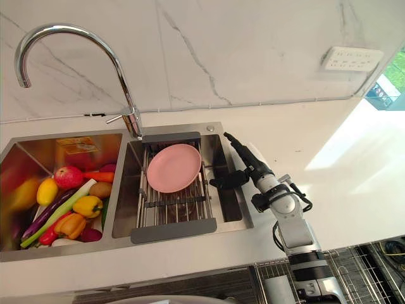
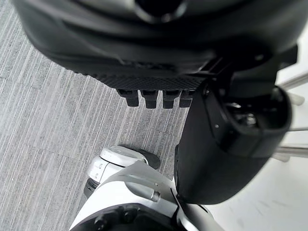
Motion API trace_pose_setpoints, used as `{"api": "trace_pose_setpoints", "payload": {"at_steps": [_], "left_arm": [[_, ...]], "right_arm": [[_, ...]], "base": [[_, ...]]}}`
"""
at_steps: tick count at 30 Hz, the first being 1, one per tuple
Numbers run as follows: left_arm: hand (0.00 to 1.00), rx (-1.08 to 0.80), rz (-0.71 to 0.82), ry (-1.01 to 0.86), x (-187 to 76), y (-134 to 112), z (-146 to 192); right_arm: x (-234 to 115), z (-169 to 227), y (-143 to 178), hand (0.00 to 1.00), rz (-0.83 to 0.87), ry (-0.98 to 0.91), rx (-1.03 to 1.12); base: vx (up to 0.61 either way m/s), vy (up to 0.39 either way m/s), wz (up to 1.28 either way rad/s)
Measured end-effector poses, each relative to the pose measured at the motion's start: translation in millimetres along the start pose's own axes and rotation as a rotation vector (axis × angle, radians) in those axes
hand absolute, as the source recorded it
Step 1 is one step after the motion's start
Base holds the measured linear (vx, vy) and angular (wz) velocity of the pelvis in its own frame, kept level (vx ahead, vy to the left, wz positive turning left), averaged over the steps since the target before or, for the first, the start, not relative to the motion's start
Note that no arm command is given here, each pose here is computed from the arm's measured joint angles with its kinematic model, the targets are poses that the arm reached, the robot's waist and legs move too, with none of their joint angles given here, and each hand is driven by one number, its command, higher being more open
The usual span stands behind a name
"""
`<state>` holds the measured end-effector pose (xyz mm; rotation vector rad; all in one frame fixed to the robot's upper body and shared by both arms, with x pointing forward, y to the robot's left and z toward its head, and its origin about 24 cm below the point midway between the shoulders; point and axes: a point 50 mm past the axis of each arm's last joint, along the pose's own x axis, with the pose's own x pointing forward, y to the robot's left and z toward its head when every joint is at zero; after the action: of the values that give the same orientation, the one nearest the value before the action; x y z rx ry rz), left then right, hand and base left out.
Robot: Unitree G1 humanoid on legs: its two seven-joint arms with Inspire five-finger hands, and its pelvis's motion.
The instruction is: Walk over to the sink, pick up the cup, carry it to the dishwasher, place the cup inside the dishwasher, then close the dishwasher door
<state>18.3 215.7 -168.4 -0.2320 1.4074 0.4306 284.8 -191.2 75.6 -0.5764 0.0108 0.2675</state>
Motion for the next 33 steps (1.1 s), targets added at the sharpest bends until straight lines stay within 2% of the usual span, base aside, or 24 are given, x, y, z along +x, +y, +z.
{"api": "trace_pose_setpoints", "payload": {"at_steps": [17,23,33], "left_arm": [[1.0,0.039,-0.007,-0.025,-1.1,-1.0,5.3],[1.0,0.042,-0.005,-0.024,-1.1,-0.4,5.3],[1.0,0.047,-0.004,-0.043,-2.1,1.8,11.1]], "right_arm": [[20.0,5.5,30.0,1.0,0.007,0.002,0.006],[21.0,8.7,39.6,1.0,0.043,-0.006,-0.141],[23.9,13.1,40.1,1.0,0.092,-0.018,-0.207]], "base": [[-0.05,-0.003,0.13],[0.0,0.019,0.0],[0.0,0.008,0.02]]}}
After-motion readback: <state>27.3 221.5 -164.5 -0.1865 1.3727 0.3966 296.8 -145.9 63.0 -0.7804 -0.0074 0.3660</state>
